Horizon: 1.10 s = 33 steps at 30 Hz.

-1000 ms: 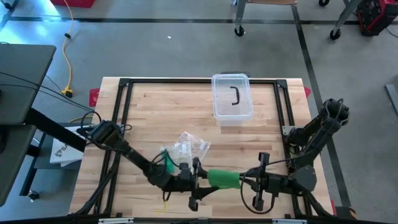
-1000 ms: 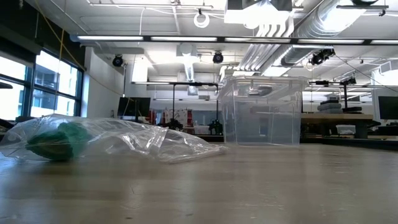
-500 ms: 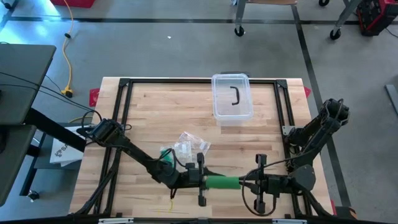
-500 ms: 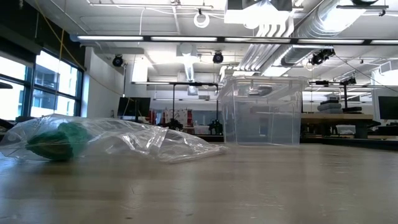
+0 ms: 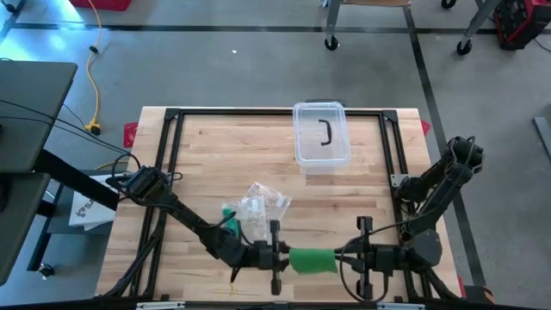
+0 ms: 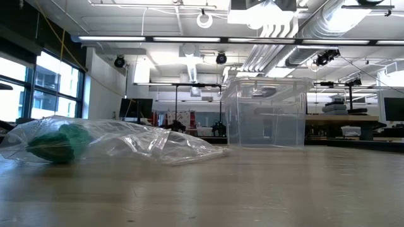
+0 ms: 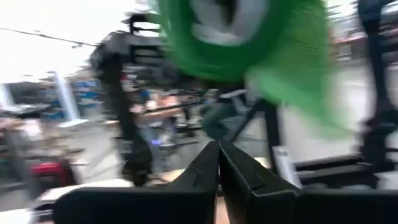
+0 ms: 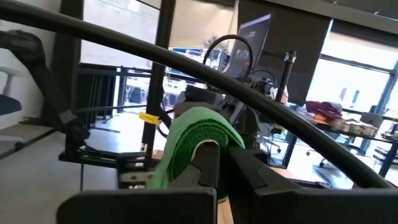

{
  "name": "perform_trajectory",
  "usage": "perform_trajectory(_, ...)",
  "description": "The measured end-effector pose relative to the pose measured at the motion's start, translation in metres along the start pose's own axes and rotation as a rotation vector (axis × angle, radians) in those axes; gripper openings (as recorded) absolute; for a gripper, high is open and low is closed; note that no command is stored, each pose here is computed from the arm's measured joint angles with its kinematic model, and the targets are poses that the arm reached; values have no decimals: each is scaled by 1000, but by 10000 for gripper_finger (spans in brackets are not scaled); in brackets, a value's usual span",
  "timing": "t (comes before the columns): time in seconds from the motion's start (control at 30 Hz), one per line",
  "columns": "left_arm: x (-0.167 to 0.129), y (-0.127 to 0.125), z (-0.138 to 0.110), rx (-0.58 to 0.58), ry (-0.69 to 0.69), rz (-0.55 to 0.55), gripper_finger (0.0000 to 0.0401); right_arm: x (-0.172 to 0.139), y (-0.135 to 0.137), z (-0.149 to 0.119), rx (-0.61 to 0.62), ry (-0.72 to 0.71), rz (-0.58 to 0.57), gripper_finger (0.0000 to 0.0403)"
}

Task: Roll bandage
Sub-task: Roll the green bandage

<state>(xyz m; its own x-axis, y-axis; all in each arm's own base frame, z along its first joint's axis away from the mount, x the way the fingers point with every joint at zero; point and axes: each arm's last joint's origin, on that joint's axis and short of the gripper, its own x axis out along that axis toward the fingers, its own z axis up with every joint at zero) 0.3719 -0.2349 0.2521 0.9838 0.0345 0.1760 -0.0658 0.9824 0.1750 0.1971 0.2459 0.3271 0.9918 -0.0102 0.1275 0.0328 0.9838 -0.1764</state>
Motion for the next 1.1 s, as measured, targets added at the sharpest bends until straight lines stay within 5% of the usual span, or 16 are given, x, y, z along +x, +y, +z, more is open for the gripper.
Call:
perform_trajectory(0.27,-1,-10,-4,-235,16,-294,115,0,-1,-2,-27,29,-40,0)
perform_trajectory(0.57,2,-4,-3,-322,-3,-265,224,0,-1,-2,-27,29,-42,0)
perform_trajectory(0.73,0,-5,4,-369,-66,-286,231,0,-1,-2,-27,29,-41,0)
perform_trajectory(0.93,1,2,12,-474,-130,-174,229,0,-1,-2,-28,29,-39,0)
perform_trajectory(1.1,4,6,10,-518,-125,-162,183,0,-1,-3,-29,30,-39,0)
